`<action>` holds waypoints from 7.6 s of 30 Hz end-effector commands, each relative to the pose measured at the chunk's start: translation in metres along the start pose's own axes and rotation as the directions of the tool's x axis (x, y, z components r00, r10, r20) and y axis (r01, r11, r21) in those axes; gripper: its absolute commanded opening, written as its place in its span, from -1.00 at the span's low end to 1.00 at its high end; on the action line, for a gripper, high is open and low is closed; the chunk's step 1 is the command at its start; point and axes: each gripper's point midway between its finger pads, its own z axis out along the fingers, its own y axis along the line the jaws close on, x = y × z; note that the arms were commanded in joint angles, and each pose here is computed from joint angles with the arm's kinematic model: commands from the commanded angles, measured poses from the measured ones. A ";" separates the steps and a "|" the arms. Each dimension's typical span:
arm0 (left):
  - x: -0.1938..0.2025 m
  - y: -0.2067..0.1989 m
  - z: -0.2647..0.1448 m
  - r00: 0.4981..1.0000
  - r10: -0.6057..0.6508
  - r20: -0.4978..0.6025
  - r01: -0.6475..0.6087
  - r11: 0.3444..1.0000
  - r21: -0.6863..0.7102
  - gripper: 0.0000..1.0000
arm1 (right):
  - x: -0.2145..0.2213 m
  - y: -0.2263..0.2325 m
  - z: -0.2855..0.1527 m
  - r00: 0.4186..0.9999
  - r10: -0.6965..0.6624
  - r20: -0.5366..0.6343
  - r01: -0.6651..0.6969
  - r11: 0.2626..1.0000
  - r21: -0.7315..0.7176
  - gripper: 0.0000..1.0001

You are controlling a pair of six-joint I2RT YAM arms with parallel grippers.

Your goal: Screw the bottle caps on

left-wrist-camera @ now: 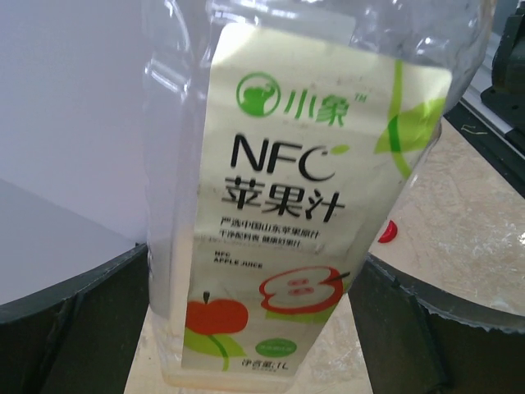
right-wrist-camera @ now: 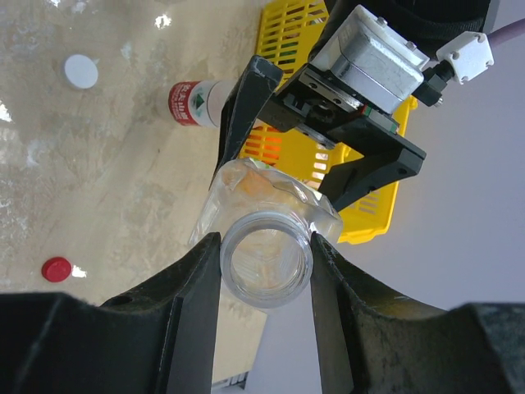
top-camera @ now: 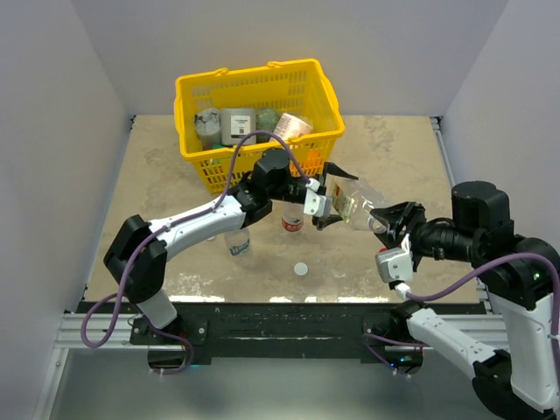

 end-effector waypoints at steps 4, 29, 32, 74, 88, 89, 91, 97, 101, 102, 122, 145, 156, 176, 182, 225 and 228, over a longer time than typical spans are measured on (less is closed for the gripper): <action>-0.025 -0.010 0.018 0.994 0.030 0.101 -0.036 0.998 0.049 0.96 | -0.009 0.009 0.003 0.998 0.034 0.051 -0.032 0.998 -0.048 -1.00; 0.004 -0.042 0.035 0.995 -0.101 -0.013 0.102 0.986 0.135 -0.37 | -0.015 -0.016 -0.001 0.986 0.151 0.075 -0.154 0.987 0.039 -1.00; -0.003 -0.044 0.028 0.989 -0.149 -0.024 0.151 0.980 0.127 -1.00 | -0.010 -0.012 -0.003 0.986 0.157 0.052 -0.160 0.984 0.073 -1.00; -0.150 0.075 -0.330 0.942 -0.331 0.058 0.172 0.324 -0.930 -1.00 | 0.029 0.075 0.131 0.907 0.416 -0.074 -0.418 0.859 -0.296 0.98; -0.158 0.061 -0.368 0.945 -0.319 0.072 0.146 0.213 -0.966 -1.00 | 0.006 0.163 0.224 0.998 0.057 -0.023 -0.058 0.751 -0.658 0.23; -0.158 0.062 -0.369 0.946 -0.317 0.070 0.142 0.210 -0.967 -1.00 | 0.007 0.167 0.228 0.999 0.038 -0.009 -0.034 0.739 -0.673 0.20; -0.160 0.063 -0.370 0.949 -0.308 0.066 0.135 0.210 -0.968 -1.00 | 0.013 0.177 0.243 1.000 0.006 0.000 -0.004 0.699 -0.715 0.12; -0.163 0.062 -0.372 0.955 -0.293 0.056 0.121 0.210 -0.970 -1.00 | 0.036 0.205 0.270 0.997 -0.061 -0.037 0.008 0.620 -0.785 0.07; -0.164 0.059 -0.374 0.953 -0.297 0.056 0.121 0.205 -0.971 -1.00 | 0.045 0.211 0.283 0.996 -0.073 -0.045 0.011 0.631 -0.776 0.15; -0.165 0.058 -0.375 0.953 -0.298 0.055 0.120 0.204 -0.972 -1.00 | 0.045 0.208 0.286 0.997 -0.065 -0.046 0.006 0.638 -0.770 0.15; -0.156 0.059 -0.380 0.944 -0.323 0.066 0.134 0.193 -0.972 -1.00 | 0.062 0.216 0.299 0.997 -0.056 -0.057 -0.010 0.621 -0.784 0.15; -0.148 0.059 -0.377 0.941 -0.332 0.064 0.140 0.209 -0.968 -1.00 | 0.062 0.229 0.298 0.996 -0.018 -0.082 -0.054 0.613 -0.788 0.06; -0.144 0.058 -0.377 0.938 -0.341 0.066 0.145 0.211 -0.967 -1.00 | 0.059 0.233 0.297 0.996 0.013 -0.083 -0.073 0.620 -0.781 0.04; -0.119 0.028 -0.306 0.882 -0.467 0.068 0.353 0.558 -0.751 -1.00 | 0.016 0.154 0.236 0.975 0.191 -0.111 -0.219 0.756 -0.617 -0.64; -0.124 0.031 -0.261 0.886 -0.451 0.110 0.422 0.684 -0.594 -1.00 | -0.006 0.088 0.152 0.903 0.398 -0.160 -0.429 0.831 -0.354 -0.67; 0.008 -0.160 -0.115 0.851 -0.516 -0.096 0.474 0.834 -0.282 -1.00 | -0.045 0.049 0.092 0.944 0.297 0.145 -0.194 0.854 -0.483 -0.63; 0.007 -0.159 -0.115 0.855 -0.512 -0.088 0.471 0.835 -0.284 -1.00 | -0.044 0.052 0.094 0.948 0.287 0.135 -0.188 0.850 -0.492 -0.60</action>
